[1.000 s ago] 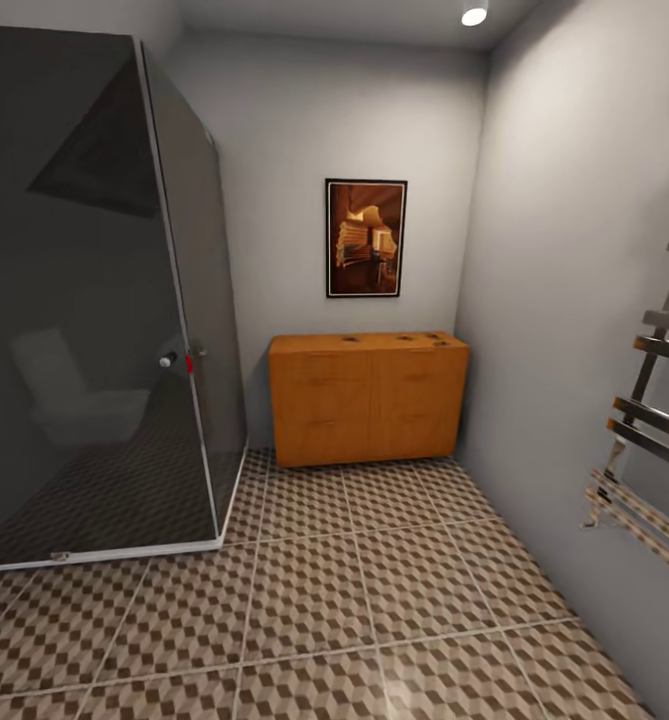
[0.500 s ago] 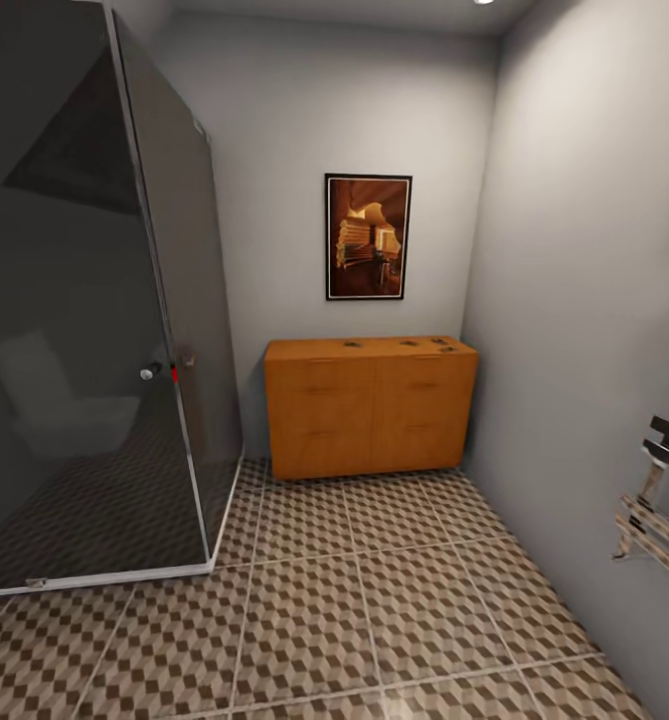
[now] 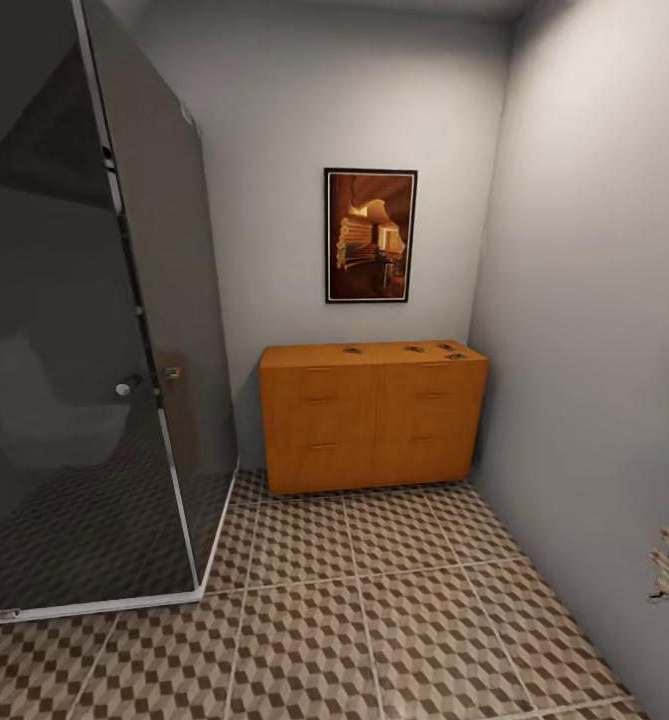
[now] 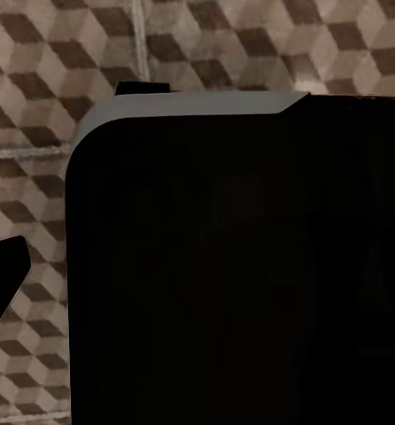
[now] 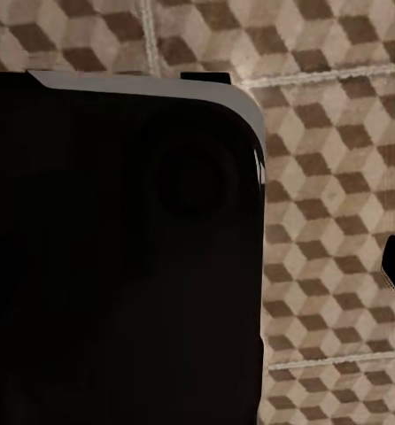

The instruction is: Take the four mousetraps from the cabinet in the bathroom and place them on the bathroom floor. Make sure all four end up on the same floor surface, and ensure that at least two of them are either under or directly next to the same bathroom sink.

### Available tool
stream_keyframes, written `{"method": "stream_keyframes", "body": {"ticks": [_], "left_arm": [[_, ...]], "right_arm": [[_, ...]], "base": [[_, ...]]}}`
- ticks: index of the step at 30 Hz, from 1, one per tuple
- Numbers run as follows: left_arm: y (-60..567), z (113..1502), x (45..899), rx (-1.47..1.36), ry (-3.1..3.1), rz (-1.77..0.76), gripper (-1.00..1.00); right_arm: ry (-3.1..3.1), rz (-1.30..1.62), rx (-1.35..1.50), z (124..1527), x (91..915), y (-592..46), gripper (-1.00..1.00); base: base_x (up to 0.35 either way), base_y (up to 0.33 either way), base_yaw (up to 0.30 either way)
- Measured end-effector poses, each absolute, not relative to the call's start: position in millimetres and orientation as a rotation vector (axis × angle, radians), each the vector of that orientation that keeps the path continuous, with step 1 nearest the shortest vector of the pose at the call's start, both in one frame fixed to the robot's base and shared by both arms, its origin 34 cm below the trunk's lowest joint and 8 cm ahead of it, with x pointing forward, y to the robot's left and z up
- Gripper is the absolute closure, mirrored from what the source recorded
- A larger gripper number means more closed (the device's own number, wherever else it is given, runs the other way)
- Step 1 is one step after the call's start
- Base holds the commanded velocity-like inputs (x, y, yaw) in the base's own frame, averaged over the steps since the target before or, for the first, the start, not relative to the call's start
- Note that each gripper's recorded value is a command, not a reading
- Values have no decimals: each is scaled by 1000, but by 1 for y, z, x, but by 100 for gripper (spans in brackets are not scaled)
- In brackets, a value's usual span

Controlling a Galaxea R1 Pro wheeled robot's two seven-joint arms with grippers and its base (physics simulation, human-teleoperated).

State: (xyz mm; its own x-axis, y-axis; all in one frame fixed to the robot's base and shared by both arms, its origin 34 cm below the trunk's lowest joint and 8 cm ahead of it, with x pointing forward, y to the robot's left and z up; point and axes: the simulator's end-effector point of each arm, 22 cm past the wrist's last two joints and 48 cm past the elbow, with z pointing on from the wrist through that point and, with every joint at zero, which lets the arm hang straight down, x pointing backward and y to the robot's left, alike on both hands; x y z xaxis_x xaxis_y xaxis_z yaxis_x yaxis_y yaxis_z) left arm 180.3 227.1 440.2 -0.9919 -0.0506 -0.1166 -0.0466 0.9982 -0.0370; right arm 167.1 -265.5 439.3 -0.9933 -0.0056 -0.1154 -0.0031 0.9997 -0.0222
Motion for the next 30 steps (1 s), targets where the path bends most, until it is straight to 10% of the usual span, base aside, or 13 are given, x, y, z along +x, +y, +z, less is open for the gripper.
{"method": "stream_keyframes", "body": {"ticks": [30], "left_arm": [[226,440,179,-74,3028,-53,-100]], "right_arm": [[3027,-31,-7,439,167,-264,-100]], "base": [[323,0,0]]}}
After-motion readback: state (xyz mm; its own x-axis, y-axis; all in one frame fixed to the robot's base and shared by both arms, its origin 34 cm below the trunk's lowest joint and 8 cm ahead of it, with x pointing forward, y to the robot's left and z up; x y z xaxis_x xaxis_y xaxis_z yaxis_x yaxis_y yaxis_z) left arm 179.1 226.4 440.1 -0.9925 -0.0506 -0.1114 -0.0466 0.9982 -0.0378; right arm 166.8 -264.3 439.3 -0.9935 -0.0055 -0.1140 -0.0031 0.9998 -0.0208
